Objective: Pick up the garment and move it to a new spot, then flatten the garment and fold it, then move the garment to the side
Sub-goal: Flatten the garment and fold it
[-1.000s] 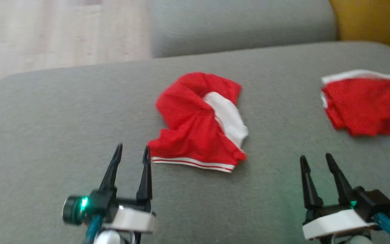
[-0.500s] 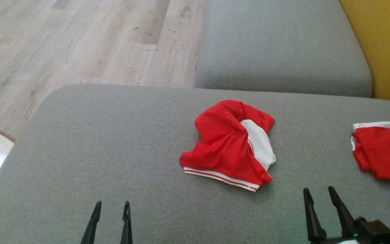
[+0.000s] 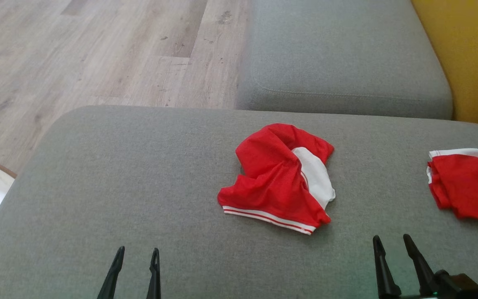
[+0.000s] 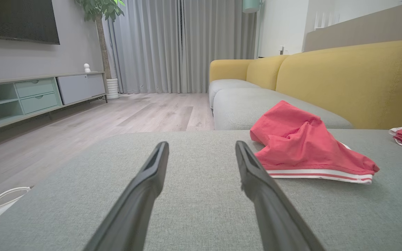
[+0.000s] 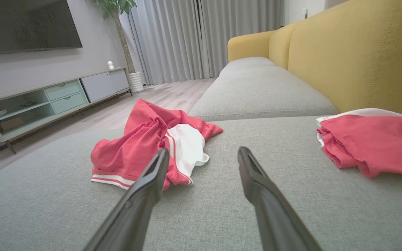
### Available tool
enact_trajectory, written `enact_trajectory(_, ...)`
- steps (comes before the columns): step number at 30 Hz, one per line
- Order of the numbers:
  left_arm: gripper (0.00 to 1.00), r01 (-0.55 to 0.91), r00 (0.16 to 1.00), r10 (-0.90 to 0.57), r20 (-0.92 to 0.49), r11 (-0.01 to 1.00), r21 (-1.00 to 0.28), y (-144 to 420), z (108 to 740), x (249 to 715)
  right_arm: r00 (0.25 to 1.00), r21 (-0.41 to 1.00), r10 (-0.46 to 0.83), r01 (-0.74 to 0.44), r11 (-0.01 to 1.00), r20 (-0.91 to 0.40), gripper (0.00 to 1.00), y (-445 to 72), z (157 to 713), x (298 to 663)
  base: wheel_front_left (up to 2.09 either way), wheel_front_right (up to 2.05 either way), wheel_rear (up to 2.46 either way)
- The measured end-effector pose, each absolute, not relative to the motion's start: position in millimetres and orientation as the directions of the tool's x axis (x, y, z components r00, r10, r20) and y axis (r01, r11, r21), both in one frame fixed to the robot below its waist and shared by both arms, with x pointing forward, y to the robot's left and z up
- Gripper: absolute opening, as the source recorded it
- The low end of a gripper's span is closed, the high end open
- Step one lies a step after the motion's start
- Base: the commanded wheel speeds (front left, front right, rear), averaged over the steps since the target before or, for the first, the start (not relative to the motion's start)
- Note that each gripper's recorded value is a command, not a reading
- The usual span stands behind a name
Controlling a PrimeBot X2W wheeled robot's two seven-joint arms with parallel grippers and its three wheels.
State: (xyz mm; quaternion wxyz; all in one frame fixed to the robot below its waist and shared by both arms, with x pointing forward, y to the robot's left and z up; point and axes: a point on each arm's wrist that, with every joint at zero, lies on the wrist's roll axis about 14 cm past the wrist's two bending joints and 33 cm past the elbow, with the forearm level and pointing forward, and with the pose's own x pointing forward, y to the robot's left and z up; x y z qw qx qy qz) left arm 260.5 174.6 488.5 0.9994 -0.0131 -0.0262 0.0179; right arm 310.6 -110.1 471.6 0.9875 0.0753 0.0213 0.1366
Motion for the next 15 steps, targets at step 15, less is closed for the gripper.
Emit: enact_trajectory(15,1.00,0.006,0.999,-0.006,0.037,1.000,-0.023,164.1,485.4,269.5,0.972,0.161,0.234,-0.225,0.961,-0.038,1.00,-122.2,465.7,302.1,0.00,0.00,0.00)
